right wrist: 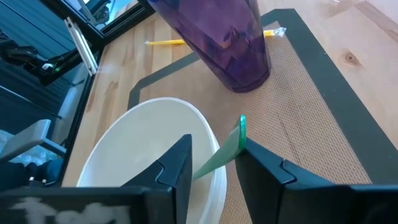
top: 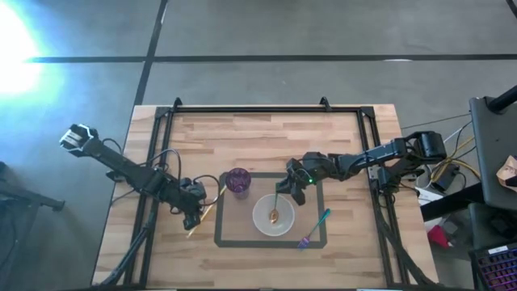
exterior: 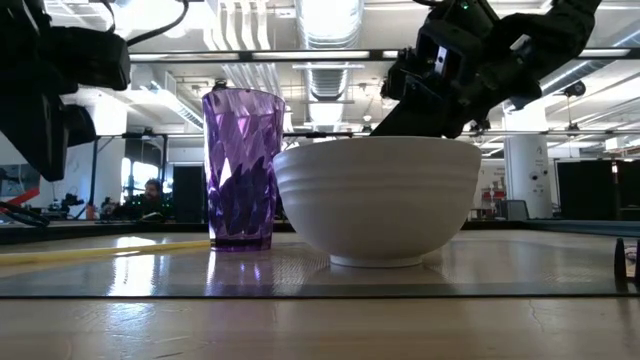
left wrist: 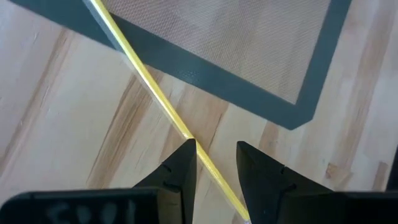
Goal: Pick & Place Utensil
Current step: Put the green spoon on the white bowl, then put the yellow straw into the violet cup
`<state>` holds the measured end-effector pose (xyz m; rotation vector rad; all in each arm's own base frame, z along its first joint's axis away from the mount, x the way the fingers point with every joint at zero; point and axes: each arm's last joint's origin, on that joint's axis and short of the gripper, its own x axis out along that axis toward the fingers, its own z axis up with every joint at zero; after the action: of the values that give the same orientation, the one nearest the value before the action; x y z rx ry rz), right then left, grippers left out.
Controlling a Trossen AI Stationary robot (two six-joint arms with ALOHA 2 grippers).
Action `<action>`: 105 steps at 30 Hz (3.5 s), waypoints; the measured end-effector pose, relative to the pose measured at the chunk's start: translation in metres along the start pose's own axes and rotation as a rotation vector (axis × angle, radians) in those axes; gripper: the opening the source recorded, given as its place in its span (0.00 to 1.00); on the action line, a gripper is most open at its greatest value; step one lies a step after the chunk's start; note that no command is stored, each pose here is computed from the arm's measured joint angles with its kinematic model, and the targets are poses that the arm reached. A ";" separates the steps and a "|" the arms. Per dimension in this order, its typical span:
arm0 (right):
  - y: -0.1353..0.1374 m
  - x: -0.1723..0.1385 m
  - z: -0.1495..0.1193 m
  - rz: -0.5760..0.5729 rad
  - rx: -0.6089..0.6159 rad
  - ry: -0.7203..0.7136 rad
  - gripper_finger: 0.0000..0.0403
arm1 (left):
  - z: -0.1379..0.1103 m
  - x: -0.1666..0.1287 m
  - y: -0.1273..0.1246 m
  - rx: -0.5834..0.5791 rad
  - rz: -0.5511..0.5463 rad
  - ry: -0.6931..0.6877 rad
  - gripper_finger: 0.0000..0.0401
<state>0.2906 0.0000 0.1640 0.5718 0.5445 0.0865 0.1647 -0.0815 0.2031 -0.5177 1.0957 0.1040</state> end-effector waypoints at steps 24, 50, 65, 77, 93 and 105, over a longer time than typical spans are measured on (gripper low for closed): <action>0.003 -0.027 0.006 -0.049 0.030 0.048 0.26 | 0.009 -0.030 -0.008 0.016 0.069 0.062 0.26; 0.040 -0.105 0.032 0.034 -0.093 -0.174 0.18 | 0.004 0.004 -0.010 -0.338 0.182 0.085 0.26; 0.041 -0.121 0.033 -0.057 -0.110 -0.230 0.22 | 0.004 0.039 -0.030 -0.319 0.185 0.146 0.26; 0.041 -0.121 0.033 -0.059 -0.125 -0.228 0.17 | -0.001 0.064 -0.027 -0.315 0.274 0.190 0.26; 0.041 -0.121 0.032 -0.059 -0.128 -0.227 0.21 | -0.004 0.073 -0.024 -0.301 0.328 0.215 0.15; 0.041 -0.121 0.032 -0.059 -0.128 -0.226 0.17 | -0.008 0.073 -0.019 -0.309 0.365 0.232 0.02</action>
<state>0.2066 -0.0086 0.2651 0.4333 0.3333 0.0000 0.1981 -0.1138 0.1433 -0.6105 1.4042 0.5509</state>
